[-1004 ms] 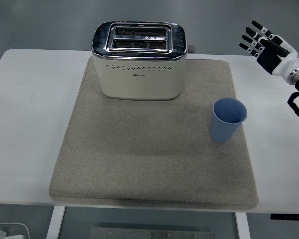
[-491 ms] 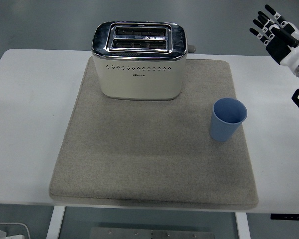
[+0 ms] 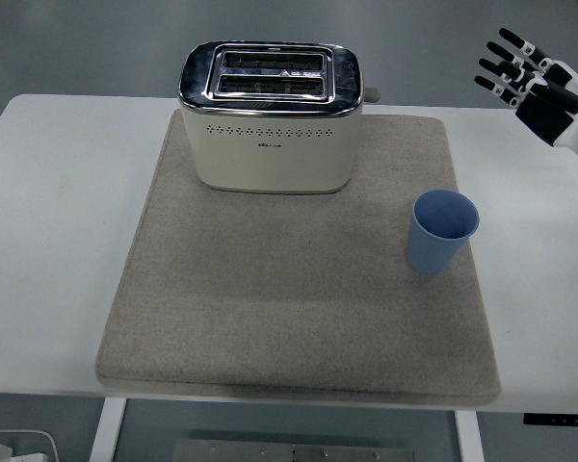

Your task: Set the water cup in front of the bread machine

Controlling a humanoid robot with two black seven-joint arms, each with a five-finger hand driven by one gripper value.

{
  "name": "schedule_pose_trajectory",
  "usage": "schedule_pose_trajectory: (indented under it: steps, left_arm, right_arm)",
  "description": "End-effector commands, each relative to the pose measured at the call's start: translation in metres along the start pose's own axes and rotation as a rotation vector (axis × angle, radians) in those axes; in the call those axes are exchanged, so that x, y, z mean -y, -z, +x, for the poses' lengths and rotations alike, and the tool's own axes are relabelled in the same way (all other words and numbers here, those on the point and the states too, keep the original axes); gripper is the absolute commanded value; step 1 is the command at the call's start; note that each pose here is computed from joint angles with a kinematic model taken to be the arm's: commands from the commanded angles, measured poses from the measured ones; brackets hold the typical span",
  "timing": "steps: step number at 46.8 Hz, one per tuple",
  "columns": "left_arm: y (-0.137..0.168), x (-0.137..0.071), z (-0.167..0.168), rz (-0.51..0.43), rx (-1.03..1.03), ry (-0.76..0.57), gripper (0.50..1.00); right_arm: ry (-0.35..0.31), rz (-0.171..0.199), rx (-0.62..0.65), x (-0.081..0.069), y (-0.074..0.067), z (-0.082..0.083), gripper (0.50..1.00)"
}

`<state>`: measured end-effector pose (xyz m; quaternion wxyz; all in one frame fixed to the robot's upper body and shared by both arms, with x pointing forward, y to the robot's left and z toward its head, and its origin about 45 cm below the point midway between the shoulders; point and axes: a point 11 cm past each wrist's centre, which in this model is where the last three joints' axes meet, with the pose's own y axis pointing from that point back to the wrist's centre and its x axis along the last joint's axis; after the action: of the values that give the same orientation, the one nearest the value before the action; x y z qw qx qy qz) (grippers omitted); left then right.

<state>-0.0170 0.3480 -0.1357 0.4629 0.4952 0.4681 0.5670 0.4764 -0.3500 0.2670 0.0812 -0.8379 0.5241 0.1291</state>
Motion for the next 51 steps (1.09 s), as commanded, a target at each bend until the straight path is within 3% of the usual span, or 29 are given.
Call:
schedule_pose_trajectory:
  steps: [1,16,23,28,44,51]
  left_arm:
    - [0.000,0.000,0.000,0.000,0.000,0.000,1.000]
    - [0.000,0.000,0.000,0.000,0.000,0.000,1.000]
    - [0.000,0.000,0.000,0.000,0.000,0.000,1.000]
    - [0.000,0.000,0.000,0.000,0.000,0.000,1.000]
    - [0.000,0.000,0.000,0.000,0.000,0.000,1.000]
    - [0.000,0.000,0.000,0.000,0.000,0.000,1.000]
  right_arm:
    - [-0.026,0.011,-0.018,-0.012,0.001,0.012,0.940]
    - [-0.078,0.005,-0.150,-0.057,-0.002,0.044,0.940]
    - [-0.071,0.031,-0.204,-0.071,0.002,0.049,0.940]
    - [-0.069,0.015,-0.225,-0.082,-0.002,0.052,0.940]
    - [0.005,-0.006,-0.290,-0.107,-0.008,0.043,0.940]
    - [0.037,-0.031,-0.287,-0.116,-0.023,0.037,0.940]
